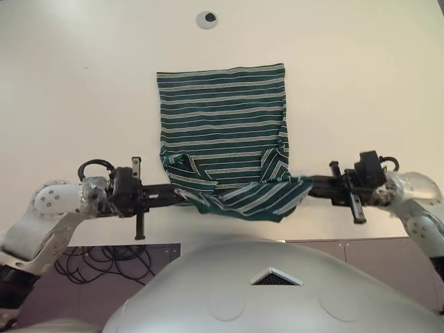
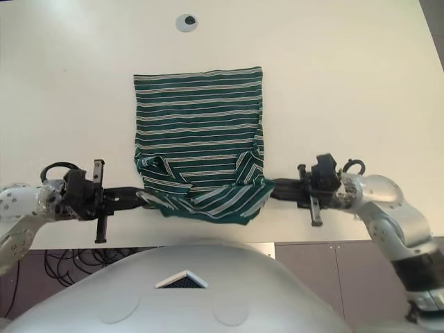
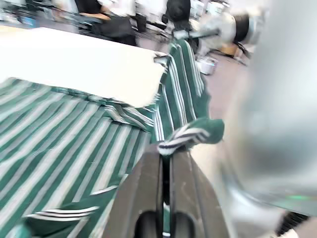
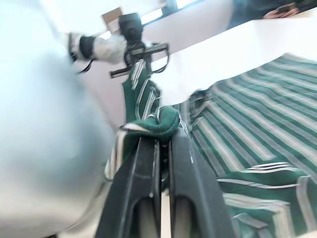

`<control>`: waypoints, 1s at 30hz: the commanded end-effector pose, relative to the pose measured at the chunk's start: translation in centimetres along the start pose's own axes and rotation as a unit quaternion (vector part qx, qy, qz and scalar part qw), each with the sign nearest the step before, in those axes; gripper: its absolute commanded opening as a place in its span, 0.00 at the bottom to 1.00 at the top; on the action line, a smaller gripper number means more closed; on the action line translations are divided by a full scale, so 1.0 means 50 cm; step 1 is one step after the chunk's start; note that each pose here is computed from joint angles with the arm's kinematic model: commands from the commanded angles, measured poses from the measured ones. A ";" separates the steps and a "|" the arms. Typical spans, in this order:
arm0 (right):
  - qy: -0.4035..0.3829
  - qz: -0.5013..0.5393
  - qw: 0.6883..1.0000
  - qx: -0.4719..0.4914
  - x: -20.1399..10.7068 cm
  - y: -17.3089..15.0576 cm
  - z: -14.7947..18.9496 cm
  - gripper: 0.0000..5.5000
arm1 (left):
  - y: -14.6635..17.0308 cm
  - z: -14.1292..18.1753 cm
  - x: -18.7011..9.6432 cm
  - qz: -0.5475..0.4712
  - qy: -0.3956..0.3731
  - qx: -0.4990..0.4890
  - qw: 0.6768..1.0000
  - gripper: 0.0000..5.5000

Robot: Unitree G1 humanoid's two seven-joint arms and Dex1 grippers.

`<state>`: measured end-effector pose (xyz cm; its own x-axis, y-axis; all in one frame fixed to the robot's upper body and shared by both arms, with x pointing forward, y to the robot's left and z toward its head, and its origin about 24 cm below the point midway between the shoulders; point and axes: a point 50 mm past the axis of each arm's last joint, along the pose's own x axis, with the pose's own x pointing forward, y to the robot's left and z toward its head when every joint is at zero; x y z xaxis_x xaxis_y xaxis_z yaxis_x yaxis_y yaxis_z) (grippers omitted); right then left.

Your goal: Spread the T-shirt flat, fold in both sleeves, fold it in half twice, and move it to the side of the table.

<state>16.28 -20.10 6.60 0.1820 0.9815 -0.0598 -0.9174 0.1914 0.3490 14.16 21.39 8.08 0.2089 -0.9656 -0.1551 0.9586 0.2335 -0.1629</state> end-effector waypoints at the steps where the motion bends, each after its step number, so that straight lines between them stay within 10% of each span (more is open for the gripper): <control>1: -0.004 -0.089 0.995 -0.039 0.025 -0.090 0.013 0.00 | 0.098 -0.005 0.007 0.124 -0.030 0.033 0.991 0.01; 10: -0.008 -0.231 0.972 -0.048 0.115 -0.235 0.047 0.00 | 0.276 -0.024 0.040 0.306 -0.038 0.065 0.949 0.01; 22: 0.031 -0.340 0.938 -0.061 0.160 -0.324 0.058 0.00 | 0.353 -0.033 0.073 0.380 0.023 0.072 0.922 0.01; 30: -0.019 -0.444 0.896 0.001 0.131 -0.374 0.083 0.29 | 0.384 -0.036 0.047 0.460 0.010 -0.002 0.888 0.23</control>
<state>35.23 -17.66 3.11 0.8148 0.5006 -0.2924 -0.4636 0.8655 0.1899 31.76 22.84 2.40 0.8536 -0.4620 -0.2406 0.4929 0.8659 0.0859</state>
